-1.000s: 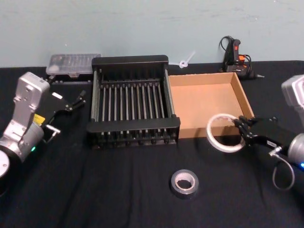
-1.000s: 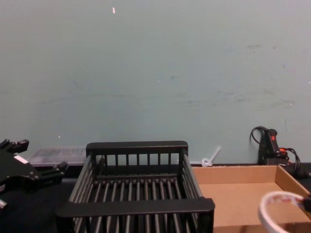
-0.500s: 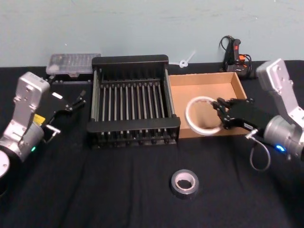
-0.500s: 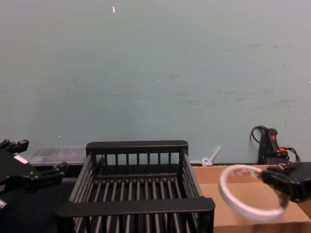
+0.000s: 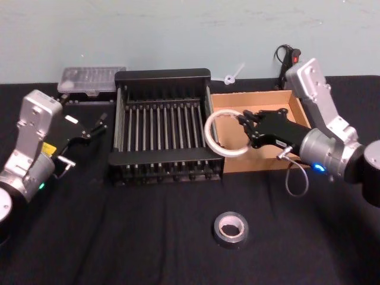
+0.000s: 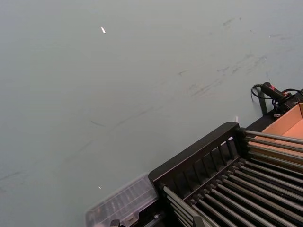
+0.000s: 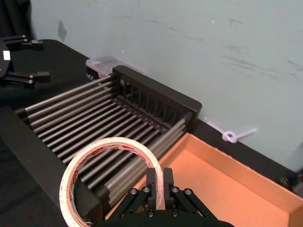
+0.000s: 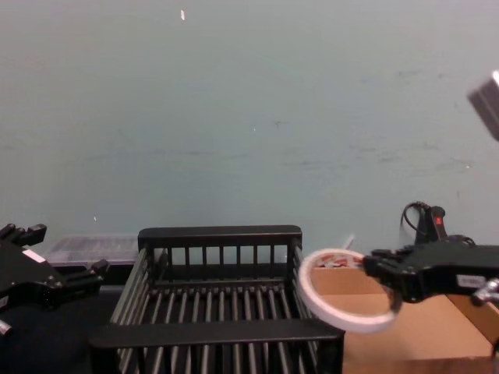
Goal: Pick up the white tape and place it into the black box , Pick up the silver tape and place it into the brown box.
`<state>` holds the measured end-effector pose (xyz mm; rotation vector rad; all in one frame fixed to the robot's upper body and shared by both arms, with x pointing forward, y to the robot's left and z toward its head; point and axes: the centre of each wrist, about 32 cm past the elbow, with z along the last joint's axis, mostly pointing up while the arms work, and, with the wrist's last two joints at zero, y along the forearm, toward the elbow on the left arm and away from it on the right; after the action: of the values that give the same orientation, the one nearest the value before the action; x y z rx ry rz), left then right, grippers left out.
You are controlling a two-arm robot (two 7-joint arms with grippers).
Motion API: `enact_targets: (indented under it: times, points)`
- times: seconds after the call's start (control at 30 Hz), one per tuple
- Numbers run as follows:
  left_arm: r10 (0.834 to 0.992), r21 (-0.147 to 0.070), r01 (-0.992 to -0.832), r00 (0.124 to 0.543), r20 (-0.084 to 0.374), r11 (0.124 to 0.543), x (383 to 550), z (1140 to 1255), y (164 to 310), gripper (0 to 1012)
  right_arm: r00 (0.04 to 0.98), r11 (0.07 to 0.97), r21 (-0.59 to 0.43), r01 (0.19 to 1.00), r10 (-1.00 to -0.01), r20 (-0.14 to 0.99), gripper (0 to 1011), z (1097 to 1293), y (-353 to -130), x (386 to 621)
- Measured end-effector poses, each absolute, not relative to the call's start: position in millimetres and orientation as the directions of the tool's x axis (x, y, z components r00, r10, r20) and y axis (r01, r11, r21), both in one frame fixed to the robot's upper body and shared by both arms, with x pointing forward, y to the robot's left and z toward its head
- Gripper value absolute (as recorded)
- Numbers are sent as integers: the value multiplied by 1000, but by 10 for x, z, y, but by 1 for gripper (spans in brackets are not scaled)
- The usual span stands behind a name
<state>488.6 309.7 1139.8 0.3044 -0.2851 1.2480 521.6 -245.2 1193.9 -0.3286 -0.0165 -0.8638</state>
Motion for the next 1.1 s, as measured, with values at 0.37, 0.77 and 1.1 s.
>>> enact_targets:
  times: [0.37, 0.77, 1.1]
  points:
    - [880, 70, -955, 292, 374, 287, 4886, 11398, 3097, 1001, 682, 632, -274, 725, -715, 155, 94, 11976, -2252, 5430]
    - [880, 70, -955, 292, 374, 287, 4886, 11398, 3097, 1001, 709, 659, -271, 702, -684, 172, 94, 12004, -2029, 5626]
    - [880, 70, -955, 292, 374, 287, 4886, 11398, 3097, 1001, 725, 673, -276, 686, -663, 184, 94, 11999, -1865, 5770]
